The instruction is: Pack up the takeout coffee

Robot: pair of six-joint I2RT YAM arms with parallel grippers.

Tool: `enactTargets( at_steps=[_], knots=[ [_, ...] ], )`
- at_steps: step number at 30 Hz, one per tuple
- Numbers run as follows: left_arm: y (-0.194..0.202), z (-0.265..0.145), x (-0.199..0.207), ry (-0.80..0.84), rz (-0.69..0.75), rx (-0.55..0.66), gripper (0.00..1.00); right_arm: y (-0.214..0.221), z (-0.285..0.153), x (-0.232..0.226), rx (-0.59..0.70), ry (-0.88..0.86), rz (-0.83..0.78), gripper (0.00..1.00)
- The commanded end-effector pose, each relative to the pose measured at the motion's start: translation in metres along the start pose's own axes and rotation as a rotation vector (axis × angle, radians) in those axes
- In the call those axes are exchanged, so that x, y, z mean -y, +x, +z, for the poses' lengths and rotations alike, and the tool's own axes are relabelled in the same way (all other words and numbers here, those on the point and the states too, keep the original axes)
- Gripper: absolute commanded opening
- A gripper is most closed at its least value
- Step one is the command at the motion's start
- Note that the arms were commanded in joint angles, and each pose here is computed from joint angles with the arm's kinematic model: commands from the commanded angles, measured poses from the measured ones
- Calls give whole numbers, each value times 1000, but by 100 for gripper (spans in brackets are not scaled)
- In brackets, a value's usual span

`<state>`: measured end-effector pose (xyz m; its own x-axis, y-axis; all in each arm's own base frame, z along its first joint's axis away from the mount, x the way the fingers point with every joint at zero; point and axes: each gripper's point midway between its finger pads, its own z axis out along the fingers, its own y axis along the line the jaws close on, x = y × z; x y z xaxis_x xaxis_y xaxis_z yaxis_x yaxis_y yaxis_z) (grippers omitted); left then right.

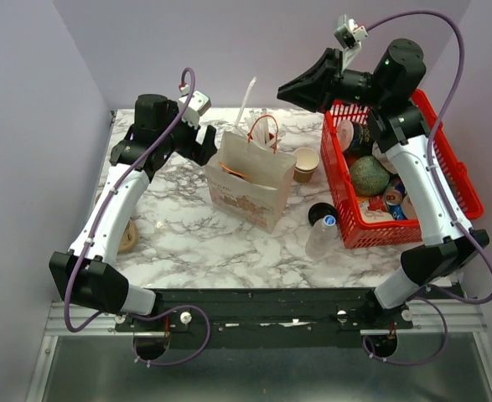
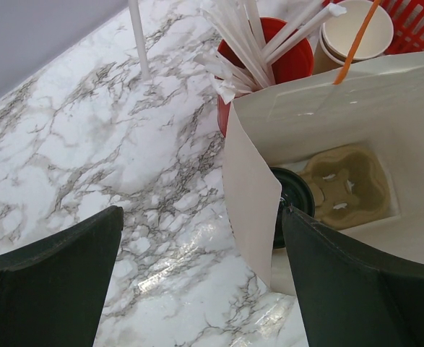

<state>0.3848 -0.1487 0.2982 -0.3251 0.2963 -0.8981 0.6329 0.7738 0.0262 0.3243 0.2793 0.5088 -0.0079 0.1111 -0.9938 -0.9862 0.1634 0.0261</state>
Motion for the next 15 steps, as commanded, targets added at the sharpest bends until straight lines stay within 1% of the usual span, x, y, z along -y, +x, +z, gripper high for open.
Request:
enactTargets(
  at_steps=[1,3,4,6,7,8,9,10,12,13,15],
  knots=[
    [-9,-2,-12,-58,-5,21,98,8,-3,21,-6,132,5,36],
    [-14,-4,-18,-91,-8,29,99,25,-6,42,-37,226,27,42],
    [-16,-6,-21,-109,-6,32,98,30,-11,64,-43,341,9,45],
    [-21,-9,-24,-122,-3,45,99,54,-19,93,-96,462,35,45],
    [-22,-10,-25,-126,-3,47,99,61,-26,111,-122,541,6,45],
    [-21,-10,-26,-125,-3,46,99,75,-30,120,-162,570,22,45],
    [-21,-11,-27,-129,-3,44,99,86,-34,130,-201,600,3,45],
    [-19,-11,-27,-129,-3,42,98,103,-39,148,-251,654,-7,45],
    [-16,-11,-27,-128,-3,31,99,127,-47,158,-328,682,17,45],
    [-14,-11,-27,-129,-3,28,98,143,-49,166,-371,689,20,47],
    [-11,-12,-27,-128,-1,19,98,168,-54,168,-447,685,53,49]
  ],
)
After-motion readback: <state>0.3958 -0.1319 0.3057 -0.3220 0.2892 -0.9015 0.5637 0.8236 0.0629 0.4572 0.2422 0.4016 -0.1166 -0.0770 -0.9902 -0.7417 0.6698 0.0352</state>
